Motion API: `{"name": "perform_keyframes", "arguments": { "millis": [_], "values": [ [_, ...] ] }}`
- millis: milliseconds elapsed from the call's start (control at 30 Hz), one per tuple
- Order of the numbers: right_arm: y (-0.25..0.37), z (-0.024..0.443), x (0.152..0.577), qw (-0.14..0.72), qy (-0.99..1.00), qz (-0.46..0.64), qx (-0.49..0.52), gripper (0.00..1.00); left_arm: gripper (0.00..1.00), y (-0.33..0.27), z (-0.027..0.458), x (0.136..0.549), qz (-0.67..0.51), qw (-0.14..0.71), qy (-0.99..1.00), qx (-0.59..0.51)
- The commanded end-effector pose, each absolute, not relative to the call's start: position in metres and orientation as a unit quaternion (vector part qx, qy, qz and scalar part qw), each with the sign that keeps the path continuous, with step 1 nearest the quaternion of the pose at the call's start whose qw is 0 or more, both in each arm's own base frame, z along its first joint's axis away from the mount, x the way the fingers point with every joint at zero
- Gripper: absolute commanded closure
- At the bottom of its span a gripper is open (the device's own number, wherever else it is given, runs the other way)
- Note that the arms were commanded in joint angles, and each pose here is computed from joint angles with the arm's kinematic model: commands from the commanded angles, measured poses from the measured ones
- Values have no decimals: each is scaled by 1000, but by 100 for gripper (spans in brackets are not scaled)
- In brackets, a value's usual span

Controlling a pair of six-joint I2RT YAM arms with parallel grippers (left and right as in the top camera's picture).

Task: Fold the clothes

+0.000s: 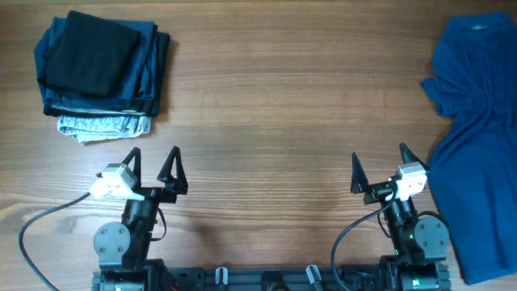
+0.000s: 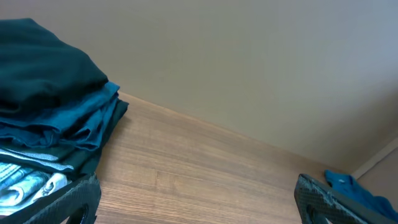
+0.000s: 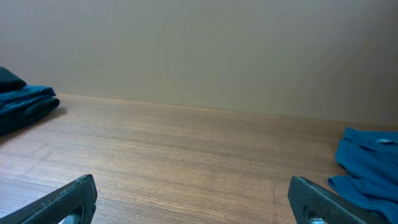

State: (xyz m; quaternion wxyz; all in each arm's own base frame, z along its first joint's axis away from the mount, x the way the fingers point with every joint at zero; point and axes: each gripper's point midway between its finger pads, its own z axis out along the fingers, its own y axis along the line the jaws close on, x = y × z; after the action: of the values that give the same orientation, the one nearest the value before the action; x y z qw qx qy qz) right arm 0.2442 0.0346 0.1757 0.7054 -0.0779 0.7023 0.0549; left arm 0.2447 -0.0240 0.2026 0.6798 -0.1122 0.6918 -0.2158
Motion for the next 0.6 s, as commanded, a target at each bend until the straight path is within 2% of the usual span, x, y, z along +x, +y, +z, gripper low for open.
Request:
{"name": "perform_keyframes", "arguments": {
  "millis": [0, 200, 400, 567],
  "values": [
    [35, 178, 244, 710, 697, 49, -85, 1, 0, -19, 196, 243, -205, 691, 683, -118],
    [35, 178, 244, 710, 697, 49, -85, 1, 0, -5, 159, 246, -169, 663, 712, -156],
    [35, 178, 244, 710, 697, 49, -85, 0, 0, -19, 158, 245, -58, 680, 731, 7],
    [35, 178, 244, 710, 697, 49, -85, 1, 0, -17, 158, 245, -9, 682, 730, 53]
  ]
}}
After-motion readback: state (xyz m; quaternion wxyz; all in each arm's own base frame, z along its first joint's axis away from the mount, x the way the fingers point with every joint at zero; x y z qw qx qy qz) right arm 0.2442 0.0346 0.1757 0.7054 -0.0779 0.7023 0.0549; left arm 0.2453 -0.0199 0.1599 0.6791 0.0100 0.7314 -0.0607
